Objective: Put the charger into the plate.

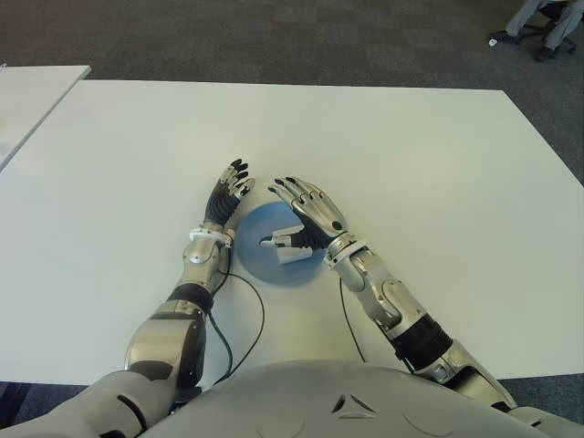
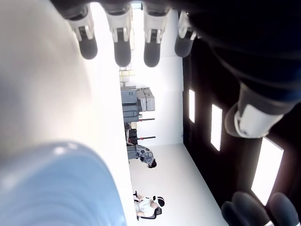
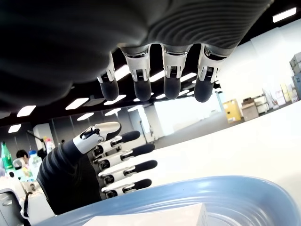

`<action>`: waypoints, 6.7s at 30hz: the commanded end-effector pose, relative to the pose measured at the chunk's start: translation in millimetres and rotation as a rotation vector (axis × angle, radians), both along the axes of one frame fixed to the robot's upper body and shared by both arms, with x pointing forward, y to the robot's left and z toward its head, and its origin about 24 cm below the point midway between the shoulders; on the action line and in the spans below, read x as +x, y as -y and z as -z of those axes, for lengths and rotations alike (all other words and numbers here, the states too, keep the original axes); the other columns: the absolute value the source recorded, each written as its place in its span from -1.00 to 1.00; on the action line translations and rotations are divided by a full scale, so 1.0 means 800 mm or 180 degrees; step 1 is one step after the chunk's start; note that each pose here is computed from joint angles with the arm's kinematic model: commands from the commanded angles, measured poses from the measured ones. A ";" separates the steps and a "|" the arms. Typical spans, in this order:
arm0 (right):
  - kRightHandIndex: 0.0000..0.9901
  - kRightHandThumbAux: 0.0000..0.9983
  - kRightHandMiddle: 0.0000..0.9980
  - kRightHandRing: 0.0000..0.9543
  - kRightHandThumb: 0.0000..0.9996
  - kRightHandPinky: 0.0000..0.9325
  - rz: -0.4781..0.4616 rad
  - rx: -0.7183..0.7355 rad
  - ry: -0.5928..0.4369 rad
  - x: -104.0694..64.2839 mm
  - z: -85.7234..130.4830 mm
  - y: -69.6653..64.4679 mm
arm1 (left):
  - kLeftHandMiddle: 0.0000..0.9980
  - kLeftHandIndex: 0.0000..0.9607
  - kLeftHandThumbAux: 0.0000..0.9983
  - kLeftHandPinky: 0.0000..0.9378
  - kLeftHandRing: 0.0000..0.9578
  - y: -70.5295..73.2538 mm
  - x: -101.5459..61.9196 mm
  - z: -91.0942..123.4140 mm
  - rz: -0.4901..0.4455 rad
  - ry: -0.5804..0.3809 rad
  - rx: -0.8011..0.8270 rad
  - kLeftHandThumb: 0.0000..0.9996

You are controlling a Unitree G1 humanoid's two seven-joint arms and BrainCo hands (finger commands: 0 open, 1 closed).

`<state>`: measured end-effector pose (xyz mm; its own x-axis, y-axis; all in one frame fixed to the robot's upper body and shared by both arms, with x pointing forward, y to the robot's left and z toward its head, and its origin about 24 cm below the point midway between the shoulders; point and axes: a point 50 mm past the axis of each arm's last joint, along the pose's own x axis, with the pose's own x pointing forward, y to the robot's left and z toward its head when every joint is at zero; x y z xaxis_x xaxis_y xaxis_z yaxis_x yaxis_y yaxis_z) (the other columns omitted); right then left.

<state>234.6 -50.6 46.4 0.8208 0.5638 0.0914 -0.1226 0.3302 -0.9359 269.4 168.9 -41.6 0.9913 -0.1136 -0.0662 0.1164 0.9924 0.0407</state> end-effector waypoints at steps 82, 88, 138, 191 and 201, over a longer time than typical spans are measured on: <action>-0.71 0.52 -0.71 -0.77 -0.93 -0.71 0.1077 0.3627 -0.1409 0.044 0.086 0.076 | -0.62 -0.93 -0.05 -0.65 -0.62 -0.029 -0.049 0.043 -0.0191 -0.0572 0.0150 -1.00; -0.75 0.43 -0.72 -0.76 -0.96 -0.73 0.1149 0.3541 -0.1631 0.040 0.099 0.078 | -0.63 -0.93 -0.02 -0.70 -0.64 -0.031 -0.051 0.043 -0.0311 -0.0535 0.0108 -1.00; -1.00 0.11 -0.93 -0.95 -1.00 -0.98 0.1322 0.3609 -0.2557 0.044 0.122 0.072 | -0.93 -0.99 0.11 -0.90 -0.94 -0.042 -0.059 0.043 -0.0941 -0.0438 -0.0230 -1.00; -1.00 0.19 -0.96 -1.00 -1.00 -1.00 0.2003 0.3973 -0.2097 0.046 0.121 0.074 | -0.83 -0.93 0.04 -0.85 -0.86 -0.040 -0.056 0.043 -0.0722 -0.0473 -0.0094 -1.00; -1.00 0.16 -0.95 -0.99 -1.00 -0.99 0.1972 0.3944 -0.2102 0.047 0.120 0.075 | -0.81 -0.90 0.01 -0.85 -0.83 -0.038 -0.055 0.042 -0.0675 -0.0480 -0.0071 -1.00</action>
